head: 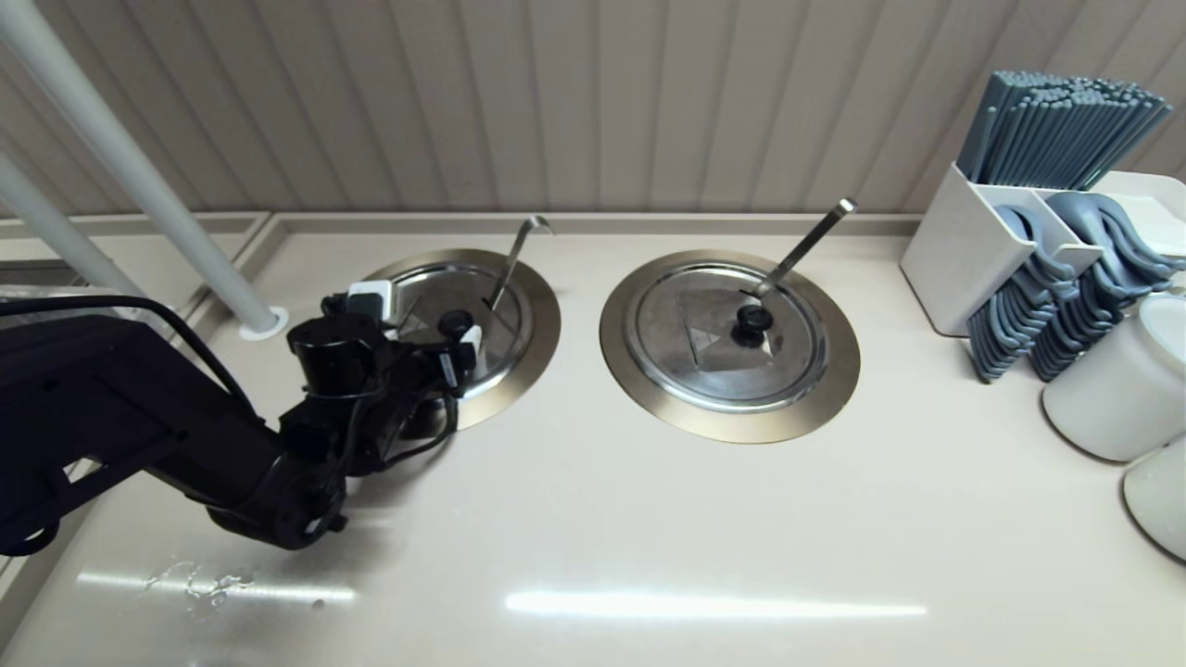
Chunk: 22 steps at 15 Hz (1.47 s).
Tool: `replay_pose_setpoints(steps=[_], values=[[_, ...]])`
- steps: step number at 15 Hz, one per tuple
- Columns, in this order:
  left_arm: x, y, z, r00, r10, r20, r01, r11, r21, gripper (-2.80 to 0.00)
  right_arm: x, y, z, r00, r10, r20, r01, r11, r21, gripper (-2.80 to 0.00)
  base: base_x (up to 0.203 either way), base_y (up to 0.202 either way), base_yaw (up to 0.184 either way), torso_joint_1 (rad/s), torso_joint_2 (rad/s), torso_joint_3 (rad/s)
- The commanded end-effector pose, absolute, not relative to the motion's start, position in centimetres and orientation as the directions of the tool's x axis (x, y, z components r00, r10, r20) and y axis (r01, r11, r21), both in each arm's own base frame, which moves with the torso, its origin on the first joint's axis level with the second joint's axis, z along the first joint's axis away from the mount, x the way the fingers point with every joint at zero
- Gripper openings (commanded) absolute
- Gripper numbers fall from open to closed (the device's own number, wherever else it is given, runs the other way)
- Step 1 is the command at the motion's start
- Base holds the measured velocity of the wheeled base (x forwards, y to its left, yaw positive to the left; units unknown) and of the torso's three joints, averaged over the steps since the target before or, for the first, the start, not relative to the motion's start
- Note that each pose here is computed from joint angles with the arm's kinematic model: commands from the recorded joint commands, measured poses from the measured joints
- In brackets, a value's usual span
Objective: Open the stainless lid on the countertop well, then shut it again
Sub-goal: Open the lid
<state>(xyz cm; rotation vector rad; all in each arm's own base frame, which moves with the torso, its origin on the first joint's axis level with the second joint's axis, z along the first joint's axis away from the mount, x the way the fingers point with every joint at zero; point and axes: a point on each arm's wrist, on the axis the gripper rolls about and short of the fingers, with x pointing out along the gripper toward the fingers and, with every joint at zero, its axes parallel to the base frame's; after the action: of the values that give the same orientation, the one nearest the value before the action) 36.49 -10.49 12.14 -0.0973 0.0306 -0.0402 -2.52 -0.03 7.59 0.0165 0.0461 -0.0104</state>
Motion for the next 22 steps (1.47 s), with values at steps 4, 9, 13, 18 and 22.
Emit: replay_pose_setpoints(steps=[4, 9, 13, 18, 22], values=[[36.3, -10.3, 13.1, 0.999, -0.037, 0.004, 0.037, 0.993, -0.108, 0.00, -2.5, 0.0, 7.6, 0.999, -0.009, -0.047, 0.010, 1.000, 0.016, -2.80, 0.000, 0.000, 0.000, 0.000, 0.00, 0.000], [36.0, -10.0, 14.2, 0.999, -0.032, 0.034, 0.036, 0.992, -0.117, 0.00, -2.5, 0.0, 7.6, 0.999, -0.009, -0.048, 0.010, 1.000, 0.016, -2.80, 0.000, 0.000, 0.000, 0.000, 0.00, 0.000], [36.0, -9.9, 14.1, 0.999, -0.030, 0.029, 0.034, 0.992, -0.119, 0.00, -2.5, 0.0, 7.6, 0.999, -0.009, -0.048, 0.010, 1.000, 0.016, -2.80, 0.000, 0.000, 0.000, 0.000, 0.00, 0.000], [36.7, -11.1, 11.0, 0.997, -0.053, -0.050, 0.048, 0.994, -0.093, 0.00, -2.5, 0.0, 7.6, 0.999, -0.009, -0.048, 0.010, 1.000, 0.016, -2.80, 0.000, 0.000, 0.000, 0.000, 0.00, 0.000], [37.0, -11.3, 10.6, 0.998, -0.055, -0.016, 0.054, 0.995, -0.080, 0.00, -2.5, 0.0, 7.6, 0.999, -0.009, -0.048, 0.010, 1.000, 0.016, -2.80, 0.000, 0.000, 0.000, 0.000, 0.00, 0.000]])
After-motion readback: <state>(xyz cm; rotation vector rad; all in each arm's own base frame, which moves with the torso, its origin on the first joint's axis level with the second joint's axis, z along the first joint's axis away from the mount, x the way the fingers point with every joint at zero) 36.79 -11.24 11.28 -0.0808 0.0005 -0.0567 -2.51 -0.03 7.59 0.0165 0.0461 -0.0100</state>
